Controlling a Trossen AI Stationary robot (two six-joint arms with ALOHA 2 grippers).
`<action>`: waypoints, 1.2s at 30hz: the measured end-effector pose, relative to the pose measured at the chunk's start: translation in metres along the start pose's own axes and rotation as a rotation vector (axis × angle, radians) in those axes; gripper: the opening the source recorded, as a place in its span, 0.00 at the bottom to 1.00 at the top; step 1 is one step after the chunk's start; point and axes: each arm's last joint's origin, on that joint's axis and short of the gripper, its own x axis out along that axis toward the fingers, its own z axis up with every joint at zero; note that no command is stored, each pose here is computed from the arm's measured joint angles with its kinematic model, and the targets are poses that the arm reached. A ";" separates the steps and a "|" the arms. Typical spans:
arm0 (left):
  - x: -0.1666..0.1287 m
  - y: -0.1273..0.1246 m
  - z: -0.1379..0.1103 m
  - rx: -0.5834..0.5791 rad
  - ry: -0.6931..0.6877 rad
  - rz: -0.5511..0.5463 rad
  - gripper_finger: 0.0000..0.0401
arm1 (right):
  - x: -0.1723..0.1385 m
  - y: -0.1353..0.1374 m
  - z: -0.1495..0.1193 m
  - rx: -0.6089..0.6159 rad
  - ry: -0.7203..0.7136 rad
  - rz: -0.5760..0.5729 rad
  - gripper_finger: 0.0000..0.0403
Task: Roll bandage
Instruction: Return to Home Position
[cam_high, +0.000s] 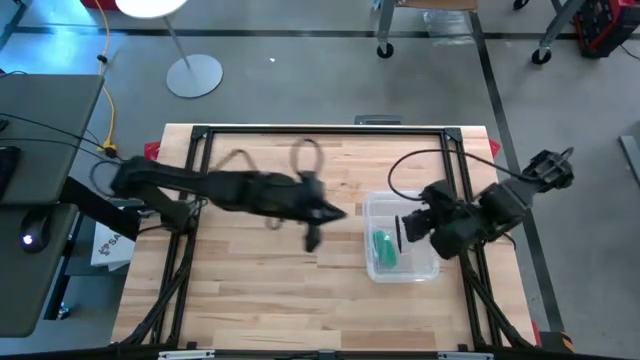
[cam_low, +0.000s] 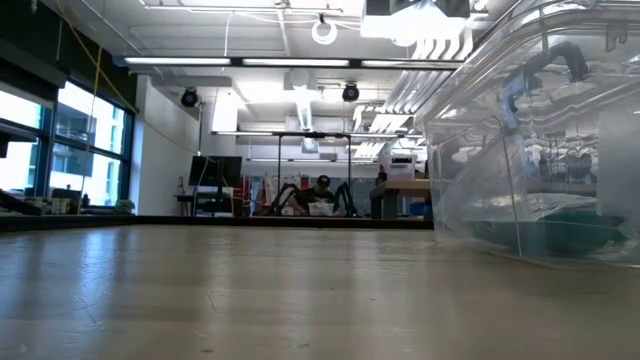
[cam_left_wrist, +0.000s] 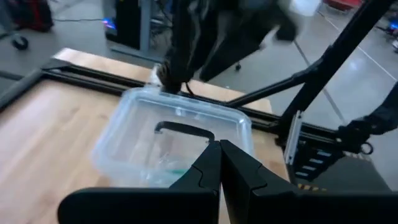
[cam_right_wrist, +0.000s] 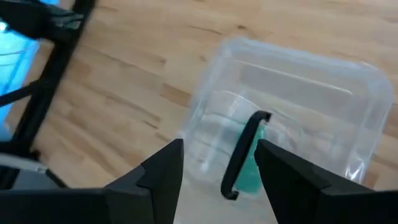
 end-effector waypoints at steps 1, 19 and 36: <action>0.016 0.003 -0.005 0.003 0.007 -0.006 0.00 | -0.003 -0.001 -0.002 -0.015 -0.011 0.015 0.48; 0.187 0.085 -0.105 -0.429 0.161 -0.055 0.00 | 0.076 -0.079 -0.080 0.037 0.129 -0.007 0.41; 0.080 0.092 -0.021 -0.235 0.104 0.146 0.00 | 0.026 -0.059 -0.018 -0.133 -0.035 -0.004 0.41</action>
